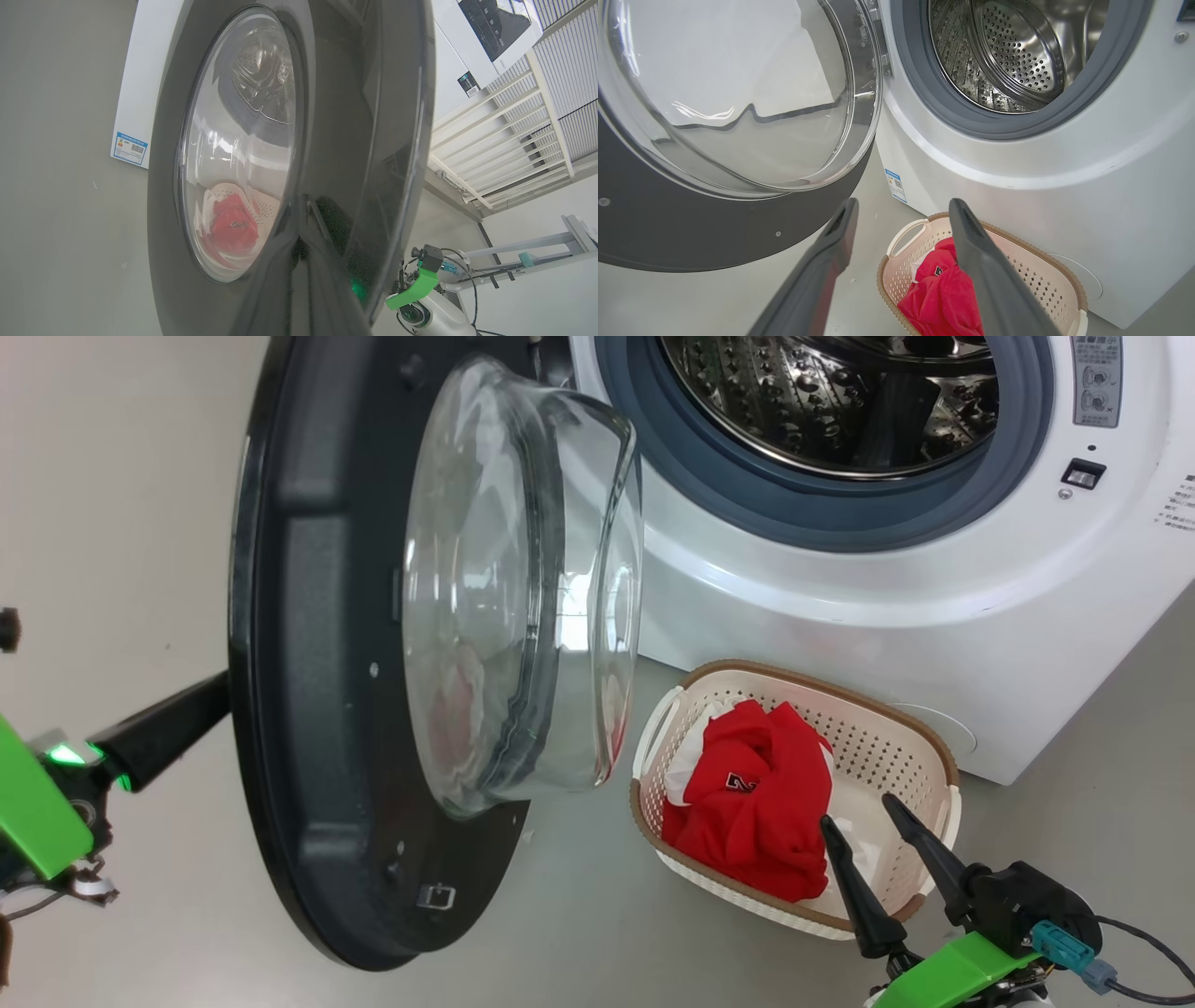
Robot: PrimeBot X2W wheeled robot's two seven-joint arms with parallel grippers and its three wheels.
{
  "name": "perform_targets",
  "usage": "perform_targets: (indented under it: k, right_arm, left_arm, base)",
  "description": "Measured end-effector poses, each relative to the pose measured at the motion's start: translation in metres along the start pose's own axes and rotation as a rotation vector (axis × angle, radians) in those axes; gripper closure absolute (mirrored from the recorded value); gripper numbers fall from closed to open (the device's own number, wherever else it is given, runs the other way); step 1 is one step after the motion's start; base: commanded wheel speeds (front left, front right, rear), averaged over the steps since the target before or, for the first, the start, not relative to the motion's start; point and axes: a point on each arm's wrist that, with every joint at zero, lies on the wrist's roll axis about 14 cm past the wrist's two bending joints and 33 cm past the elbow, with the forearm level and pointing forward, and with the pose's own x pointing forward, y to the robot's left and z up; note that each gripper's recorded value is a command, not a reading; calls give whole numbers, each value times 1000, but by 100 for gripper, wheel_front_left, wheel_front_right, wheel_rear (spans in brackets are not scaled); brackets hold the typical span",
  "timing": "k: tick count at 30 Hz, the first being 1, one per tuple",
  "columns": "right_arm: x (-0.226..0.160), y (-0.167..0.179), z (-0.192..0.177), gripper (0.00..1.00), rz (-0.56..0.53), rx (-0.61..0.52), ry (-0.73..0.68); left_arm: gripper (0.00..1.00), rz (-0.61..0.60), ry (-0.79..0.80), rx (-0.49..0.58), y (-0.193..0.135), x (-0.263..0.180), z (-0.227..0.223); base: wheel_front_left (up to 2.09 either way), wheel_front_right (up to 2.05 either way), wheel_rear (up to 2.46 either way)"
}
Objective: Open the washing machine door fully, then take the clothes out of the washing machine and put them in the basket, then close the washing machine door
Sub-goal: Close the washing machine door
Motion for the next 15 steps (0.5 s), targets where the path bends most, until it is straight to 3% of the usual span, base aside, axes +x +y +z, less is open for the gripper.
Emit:
perform_targets:
  k: [15]
  right_arm:
    - [0, 7, 8, 0, 12, -12, -20]
  left_arm:
    - [98, 156, -159, -25, 46, -21, -2]
  base:
    - [0, 0, 0]
